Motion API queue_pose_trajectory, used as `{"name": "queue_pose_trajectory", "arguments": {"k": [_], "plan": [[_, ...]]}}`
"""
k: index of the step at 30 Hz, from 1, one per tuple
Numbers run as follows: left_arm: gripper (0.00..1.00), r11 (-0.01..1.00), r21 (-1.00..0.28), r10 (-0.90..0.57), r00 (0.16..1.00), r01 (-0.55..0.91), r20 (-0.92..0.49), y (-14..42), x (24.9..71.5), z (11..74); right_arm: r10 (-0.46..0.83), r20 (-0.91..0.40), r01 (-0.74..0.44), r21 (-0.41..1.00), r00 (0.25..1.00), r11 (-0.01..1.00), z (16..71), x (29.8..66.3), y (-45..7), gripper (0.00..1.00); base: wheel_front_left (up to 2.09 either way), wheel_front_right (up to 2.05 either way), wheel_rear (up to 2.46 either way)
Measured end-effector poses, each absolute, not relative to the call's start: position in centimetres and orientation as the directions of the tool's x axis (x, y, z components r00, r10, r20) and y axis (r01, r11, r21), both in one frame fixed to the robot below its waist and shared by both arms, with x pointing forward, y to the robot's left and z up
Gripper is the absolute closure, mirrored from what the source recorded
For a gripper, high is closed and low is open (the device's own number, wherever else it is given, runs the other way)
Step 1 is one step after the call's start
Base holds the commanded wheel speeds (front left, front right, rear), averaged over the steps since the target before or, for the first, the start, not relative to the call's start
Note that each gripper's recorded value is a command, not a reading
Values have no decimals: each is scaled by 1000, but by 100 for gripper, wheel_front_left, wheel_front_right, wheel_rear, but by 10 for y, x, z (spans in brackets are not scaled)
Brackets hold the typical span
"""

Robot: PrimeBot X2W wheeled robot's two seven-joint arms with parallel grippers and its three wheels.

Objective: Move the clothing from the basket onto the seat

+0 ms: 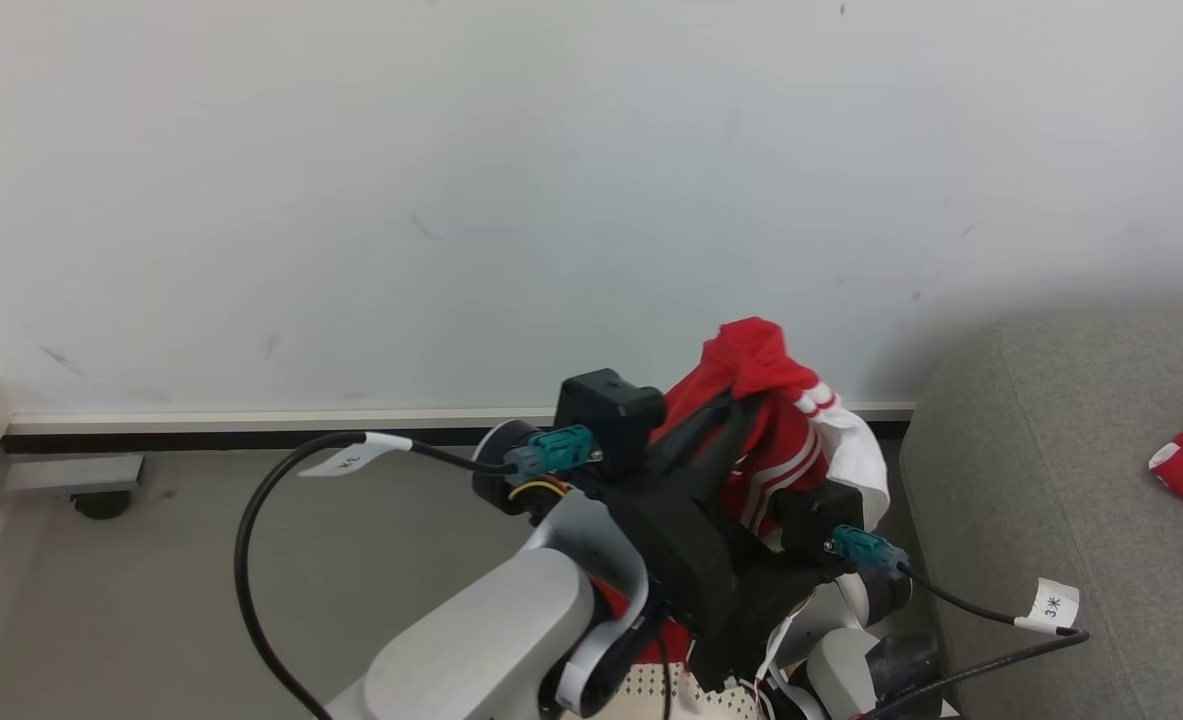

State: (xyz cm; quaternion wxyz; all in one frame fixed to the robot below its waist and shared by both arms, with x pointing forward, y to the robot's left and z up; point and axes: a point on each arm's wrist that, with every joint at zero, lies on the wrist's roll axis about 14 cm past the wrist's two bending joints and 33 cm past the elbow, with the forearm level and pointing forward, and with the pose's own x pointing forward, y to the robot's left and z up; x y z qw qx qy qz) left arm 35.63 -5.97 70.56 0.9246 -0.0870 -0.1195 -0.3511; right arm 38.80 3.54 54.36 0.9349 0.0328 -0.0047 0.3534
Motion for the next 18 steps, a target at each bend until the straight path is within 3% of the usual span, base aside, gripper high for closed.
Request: {"name": "queue_pose_trajectory", "arguments": {"k": [2,4,5,6,7,8,18], "plan": [[100,760,-62,-609,742,647,281,-53,363,701,662,29,-662,58,749,747,542,388,36,100,0,0,0],[73,779,-61,-586,759,624,282,-45,371,698,661,27,-662,58,750,748,541,387,35,100,0,0,0],[66,789,-49,-578,767,612,280,-42,374,695,661,25,-661,58,750,748,541,387,35,100,0,0,0],[51,798,-44,-567,774,601,283,-38,378,694,660,24,-660,60,751,749,540,387,34,100,0,0,0],[16,807,-45,-555,781,589,287,-34,381,692,658,22,-658,61,752,750,539,387,33,100,0,0,0],[0,816,-35,-545,788,577,287,-30,385,690,657,21,-657,63,754,751,538,387,33,100,0,0,0],[0,876,5,-463,839,482,285,10,414,655,622,8,-620,80,783,780,529,382,16,100,0,0,0]]}}
